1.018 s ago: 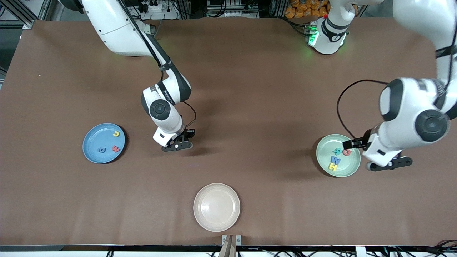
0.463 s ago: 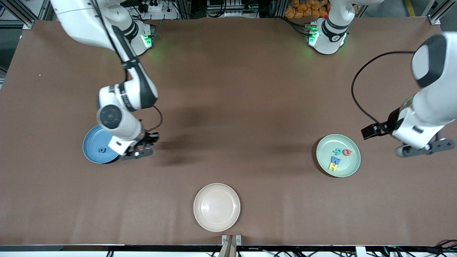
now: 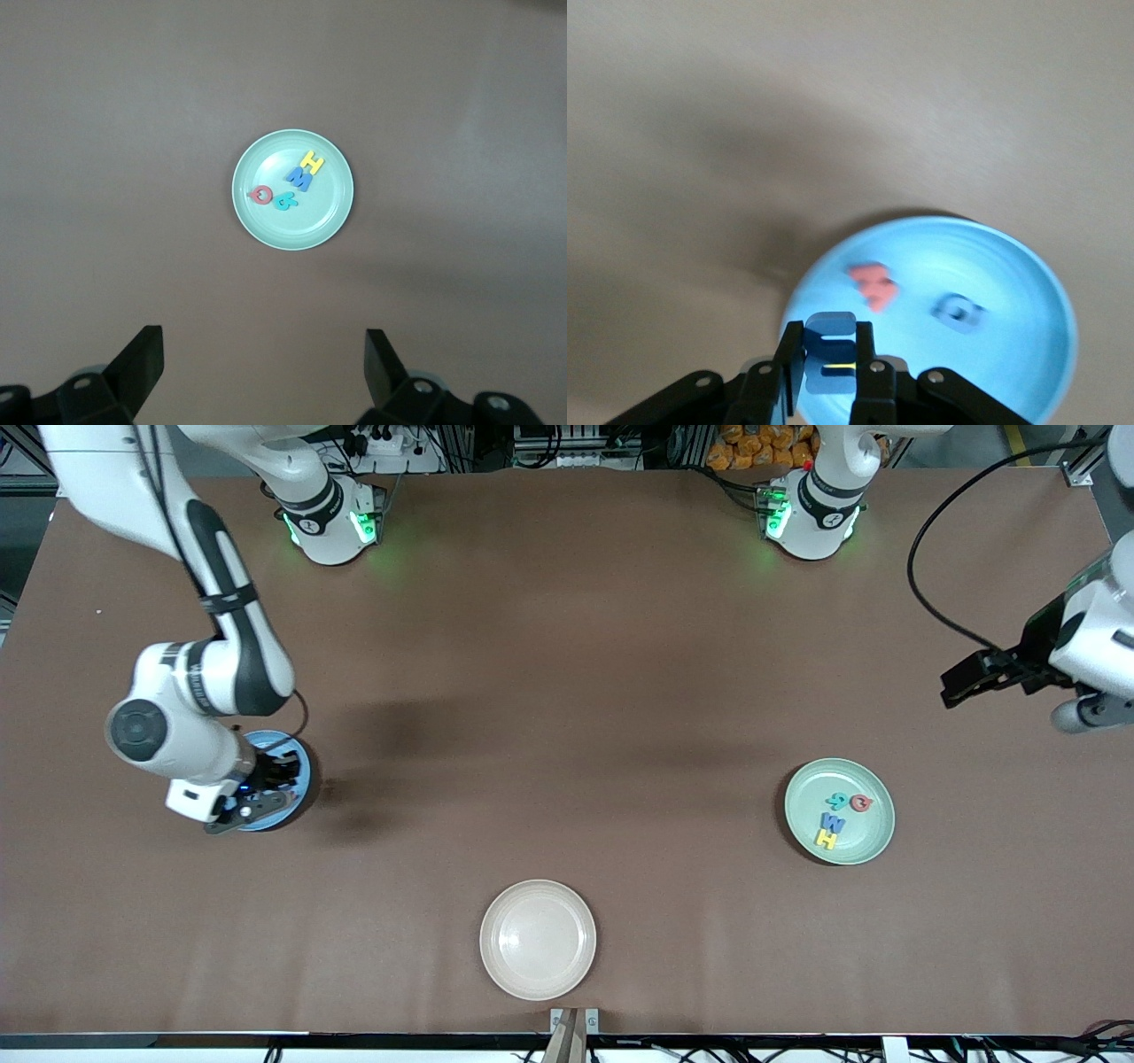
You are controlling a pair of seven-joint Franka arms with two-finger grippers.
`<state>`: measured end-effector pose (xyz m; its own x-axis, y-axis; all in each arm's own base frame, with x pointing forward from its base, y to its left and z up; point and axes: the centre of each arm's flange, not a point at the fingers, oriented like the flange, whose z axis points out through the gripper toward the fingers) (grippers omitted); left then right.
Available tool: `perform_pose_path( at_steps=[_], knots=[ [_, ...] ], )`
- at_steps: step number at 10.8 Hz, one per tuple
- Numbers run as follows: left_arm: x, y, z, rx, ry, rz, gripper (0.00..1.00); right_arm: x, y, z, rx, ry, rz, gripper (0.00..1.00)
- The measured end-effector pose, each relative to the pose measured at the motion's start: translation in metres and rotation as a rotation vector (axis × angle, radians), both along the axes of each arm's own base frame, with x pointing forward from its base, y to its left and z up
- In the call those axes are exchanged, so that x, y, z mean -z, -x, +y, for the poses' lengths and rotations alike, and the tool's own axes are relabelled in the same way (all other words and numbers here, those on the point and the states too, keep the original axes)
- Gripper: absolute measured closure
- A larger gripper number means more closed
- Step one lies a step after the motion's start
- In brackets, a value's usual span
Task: Sort upper and lower case letters into plates
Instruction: 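Put the blue E in the blue plate with the right gripper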
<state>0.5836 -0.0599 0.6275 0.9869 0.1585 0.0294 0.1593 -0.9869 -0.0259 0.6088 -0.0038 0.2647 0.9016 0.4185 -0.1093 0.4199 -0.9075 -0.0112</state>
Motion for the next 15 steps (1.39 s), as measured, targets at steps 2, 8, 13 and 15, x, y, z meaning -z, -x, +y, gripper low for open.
perform_pose_path(
  at_steps=[2,8,13,15],
  knots=[
    [-0.019,0.014,0.012,0.008,0.005,-0.006,0.00,0.010,0.010,-0.046,-0.027,-0.013,0.028,0.73],
    [-0.037,0.037,0.018,0.007,0.009,-0.001,0.00,0.015,0.017,-0.064,-0.038,-0.025,0.040,0.22],
    [-0.017,0.034,0.009,0.065,-0.006,0.011,0.00,-0.022,0.007,-0.027,0.119,-0.013,0.068,0.00],
    [-0.017,0.035,0.002,0.081,-0.032,0.008,0.00,-0.033,0.012,-0.014,0.156,-0.008,0.067,0.00]
  ],
)
